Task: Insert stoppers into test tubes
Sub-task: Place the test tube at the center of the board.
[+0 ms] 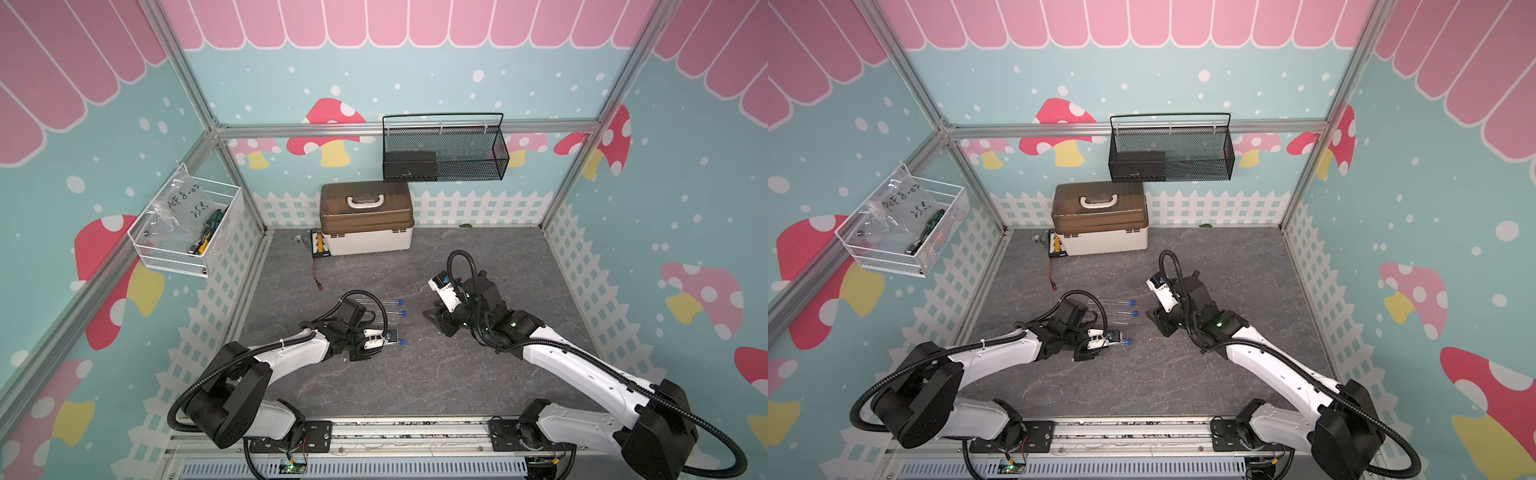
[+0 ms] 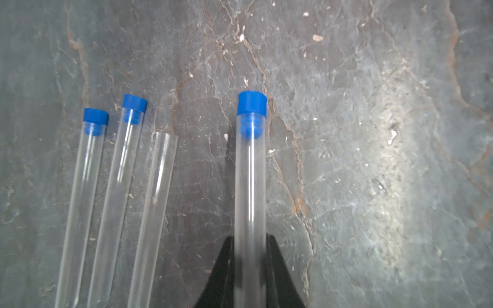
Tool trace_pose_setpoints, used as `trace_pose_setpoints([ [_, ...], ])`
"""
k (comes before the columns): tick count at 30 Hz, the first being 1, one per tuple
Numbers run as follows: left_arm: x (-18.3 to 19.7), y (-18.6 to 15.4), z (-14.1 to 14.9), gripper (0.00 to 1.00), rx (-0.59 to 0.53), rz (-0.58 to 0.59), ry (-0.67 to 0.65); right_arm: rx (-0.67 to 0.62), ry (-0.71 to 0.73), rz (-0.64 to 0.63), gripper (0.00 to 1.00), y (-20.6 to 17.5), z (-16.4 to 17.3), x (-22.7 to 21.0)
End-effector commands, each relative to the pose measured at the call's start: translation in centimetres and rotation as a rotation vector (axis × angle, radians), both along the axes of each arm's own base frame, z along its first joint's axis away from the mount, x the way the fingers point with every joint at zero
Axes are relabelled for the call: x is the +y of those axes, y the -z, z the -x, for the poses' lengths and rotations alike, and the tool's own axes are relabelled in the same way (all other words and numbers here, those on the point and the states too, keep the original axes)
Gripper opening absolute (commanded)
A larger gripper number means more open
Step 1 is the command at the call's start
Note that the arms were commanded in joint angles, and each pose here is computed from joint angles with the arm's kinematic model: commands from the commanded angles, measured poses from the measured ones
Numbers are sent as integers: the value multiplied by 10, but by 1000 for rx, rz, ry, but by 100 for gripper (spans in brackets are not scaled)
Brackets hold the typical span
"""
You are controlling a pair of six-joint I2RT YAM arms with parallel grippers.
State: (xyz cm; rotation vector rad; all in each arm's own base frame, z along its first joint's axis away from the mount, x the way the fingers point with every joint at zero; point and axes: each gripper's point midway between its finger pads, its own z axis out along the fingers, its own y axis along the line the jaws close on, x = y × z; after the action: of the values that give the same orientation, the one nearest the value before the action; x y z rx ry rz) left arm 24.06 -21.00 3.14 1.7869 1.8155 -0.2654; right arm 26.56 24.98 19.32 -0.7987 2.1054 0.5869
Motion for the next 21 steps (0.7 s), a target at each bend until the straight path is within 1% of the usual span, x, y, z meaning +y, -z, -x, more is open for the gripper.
trace_pose_setpoints([
  [1,-5,-2,-1,0,8,21,9,-8,-14,-9,45,-1,-2,1],
  [11,-1,13,3,5,74,-40,18,-9,-17,-12,44,-1,-3,-1],
  [21,0,16,5,18,83,-59,19,-5,-17,-12,44,-1,-1,-3],
])
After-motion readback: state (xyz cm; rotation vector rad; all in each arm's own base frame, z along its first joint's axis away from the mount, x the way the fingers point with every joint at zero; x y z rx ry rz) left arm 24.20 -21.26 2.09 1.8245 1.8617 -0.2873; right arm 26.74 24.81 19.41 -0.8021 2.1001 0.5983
